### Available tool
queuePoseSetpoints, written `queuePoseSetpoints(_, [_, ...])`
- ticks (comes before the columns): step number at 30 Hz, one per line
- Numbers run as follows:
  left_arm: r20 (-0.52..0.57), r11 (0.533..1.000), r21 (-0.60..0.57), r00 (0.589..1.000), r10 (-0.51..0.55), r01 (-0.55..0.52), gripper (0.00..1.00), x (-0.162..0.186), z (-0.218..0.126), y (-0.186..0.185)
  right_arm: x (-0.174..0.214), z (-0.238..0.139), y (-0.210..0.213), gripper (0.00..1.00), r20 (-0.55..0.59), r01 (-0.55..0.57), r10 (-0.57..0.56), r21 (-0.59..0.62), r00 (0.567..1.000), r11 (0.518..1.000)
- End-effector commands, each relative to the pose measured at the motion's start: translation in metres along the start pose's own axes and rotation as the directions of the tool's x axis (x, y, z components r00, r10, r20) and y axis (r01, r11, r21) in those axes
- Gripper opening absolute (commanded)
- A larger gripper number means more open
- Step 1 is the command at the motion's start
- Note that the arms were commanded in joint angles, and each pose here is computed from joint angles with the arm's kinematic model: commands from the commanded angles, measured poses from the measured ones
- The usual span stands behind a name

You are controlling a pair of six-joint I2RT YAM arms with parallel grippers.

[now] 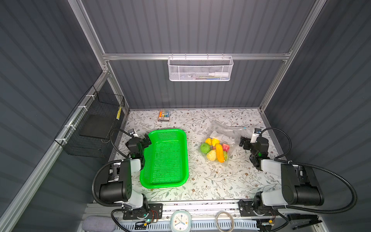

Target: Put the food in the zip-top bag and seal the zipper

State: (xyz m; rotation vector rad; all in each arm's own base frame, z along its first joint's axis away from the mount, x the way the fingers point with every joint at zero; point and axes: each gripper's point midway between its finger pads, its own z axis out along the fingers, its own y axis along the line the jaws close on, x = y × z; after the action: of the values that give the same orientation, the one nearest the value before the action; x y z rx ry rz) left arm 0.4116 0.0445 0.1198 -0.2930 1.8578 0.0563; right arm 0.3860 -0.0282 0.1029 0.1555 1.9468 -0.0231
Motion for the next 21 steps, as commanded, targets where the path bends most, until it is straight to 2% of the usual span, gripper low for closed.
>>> queuePoseSetpoints(1, [-0.027, 0.985, 0.077, 0.987, 0.159, -0.156, 1.0, 0.033, -0.007, -0.026, -0.018, -0.009, -0.007, 0.99, 0.178, -0.007, 0.0, 0.041, 0.984, 0.999])
queuePoseSetpoints(3, [0.005, 0.985, 0.074, 0.988, 0.155, -0.154, 1.0, 0.036, -0.011, -0.026, -0.013, -0.01, -0.014, 0.99, 0.123, -0.031, 0.021, 0.08, 0.992, 0.996])
queuePoseSetpoints(5, [0.026, 0.987, 0.07, 0.989, 0.143, -0.145, 1.0, 0.044, -0.014, -0.023, -0.017, -0.011, -0.015, 0.99, 0.178, -0.03, 0.015, 0.085, 0.984, 0.996])
queuePoseSetpoints(8, [0.095, 0.99, 0.051, 0.987, 0.129, -0.134, 1.0, 0.044, -0.016, -0.019, -0.014, -0.011, -0.017, 0.99, 0.147, -0.038, 0.024, 0.098, 0.989, 0.994])
queuePoseSetpoints(10, [0.042, 0.993, 0.026, 0.992, 0.117, -0.118, 1.0, 0.049, -0.016, -0.014, -0.017, -0.012, -0.017, 0.99, 0.177, -0.038, 0.02, 0.096, 0.984, 0.995])
queuePoseSetpoints(13, [0.051, 0.992, 0.027, 0.991, 0.125, -0.126, 1.0, 0.047, -0.011, -0.015, -0.015, -0.012, -0.017, 0.99, 0.159, -0.038, 0.022, 0.097, 0.987, 0.995])
queuePoseSetpoints(15, [0.005, 0.991, 0.029, 0.992, 0.129, -0.129, 1.0, 0.052, -0.007, -0.016, -0.016, -0.012, -0.017, 0.99, 0.168, -0.037, 0.02, 0.097, 0.986, 0.995])
queuePoseSetpoints(21, [0.014, 0.991, 0.022, 0.991, 0.13, -0.131, 1.0, 0.049, -0.005, -0.016, -0.016, -0.011, -0.017, 0.99, 0.159, -0.035, 0.019, 0.099, 0.987, 0.995])
